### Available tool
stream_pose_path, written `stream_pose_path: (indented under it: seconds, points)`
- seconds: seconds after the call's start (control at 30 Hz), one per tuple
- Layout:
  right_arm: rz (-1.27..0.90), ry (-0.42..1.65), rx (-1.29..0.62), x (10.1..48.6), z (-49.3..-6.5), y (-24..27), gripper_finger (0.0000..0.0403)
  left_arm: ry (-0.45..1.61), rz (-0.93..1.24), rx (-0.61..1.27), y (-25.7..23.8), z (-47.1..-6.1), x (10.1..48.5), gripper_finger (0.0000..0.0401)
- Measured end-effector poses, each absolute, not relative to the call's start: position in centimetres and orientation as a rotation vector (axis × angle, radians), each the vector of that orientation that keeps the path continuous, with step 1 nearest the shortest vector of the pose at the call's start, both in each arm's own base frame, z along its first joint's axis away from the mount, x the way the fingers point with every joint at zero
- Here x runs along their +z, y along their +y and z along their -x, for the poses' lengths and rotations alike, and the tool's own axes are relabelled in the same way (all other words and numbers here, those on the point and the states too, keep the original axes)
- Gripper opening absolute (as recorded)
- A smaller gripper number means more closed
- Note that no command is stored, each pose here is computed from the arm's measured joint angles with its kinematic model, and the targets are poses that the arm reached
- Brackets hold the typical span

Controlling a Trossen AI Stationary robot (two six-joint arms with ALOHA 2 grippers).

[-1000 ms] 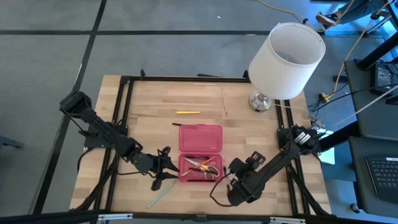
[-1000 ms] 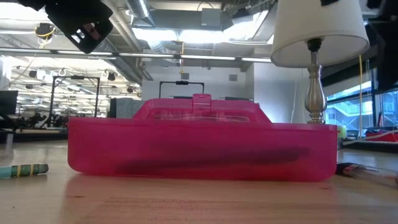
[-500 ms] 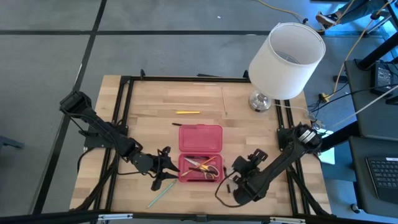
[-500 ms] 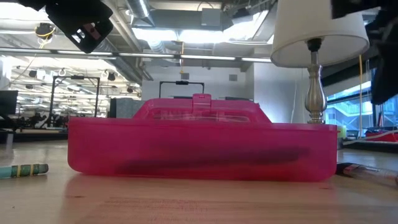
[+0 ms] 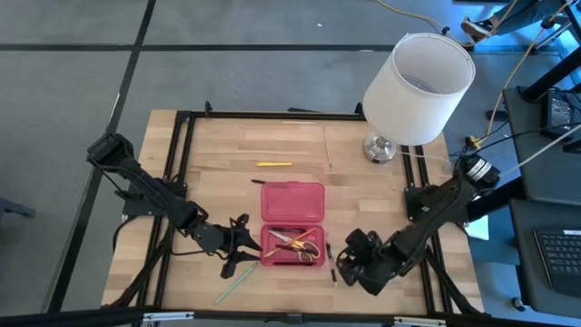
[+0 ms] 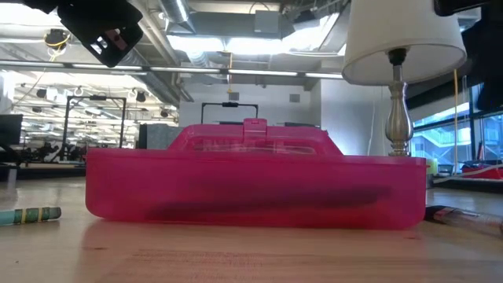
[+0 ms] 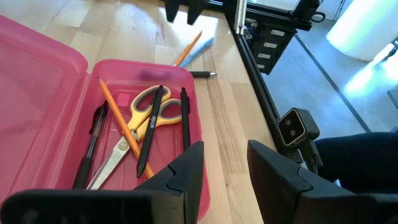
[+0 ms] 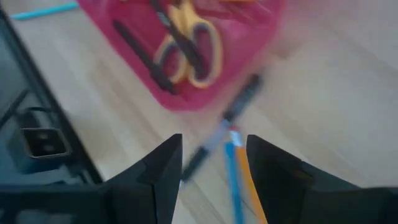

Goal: Pick & place school supplies into a supply box
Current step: Put the black pen into the red supply box

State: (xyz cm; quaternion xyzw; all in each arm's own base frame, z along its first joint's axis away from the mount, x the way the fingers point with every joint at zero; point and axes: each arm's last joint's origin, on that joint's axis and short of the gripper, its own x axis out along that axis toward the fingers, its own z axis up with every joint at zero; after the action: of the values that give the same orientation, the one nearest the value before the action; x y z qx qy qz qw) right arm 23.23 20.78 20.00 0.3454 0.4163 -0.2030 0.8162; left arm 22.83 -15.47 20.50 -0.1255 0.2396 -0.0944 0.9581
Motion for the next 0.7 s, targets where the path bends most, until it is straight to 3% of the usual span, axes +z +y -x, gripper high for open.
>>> stream_pose_path:
  seconds: [0.37,0.7]
  points:
    - [-0.734,0.982,-0.478,16.4,-25.6,19.4,0.0182,0.486,0.255,-0.192,-15.5,-22.8,20.5,0.0116]
    - [-0.735,0.99,-0.513,15.8,-26.2,18.7,0.0182,0.486,0.255,-0.192,-15.5,-22.8,20.5,0.0116]
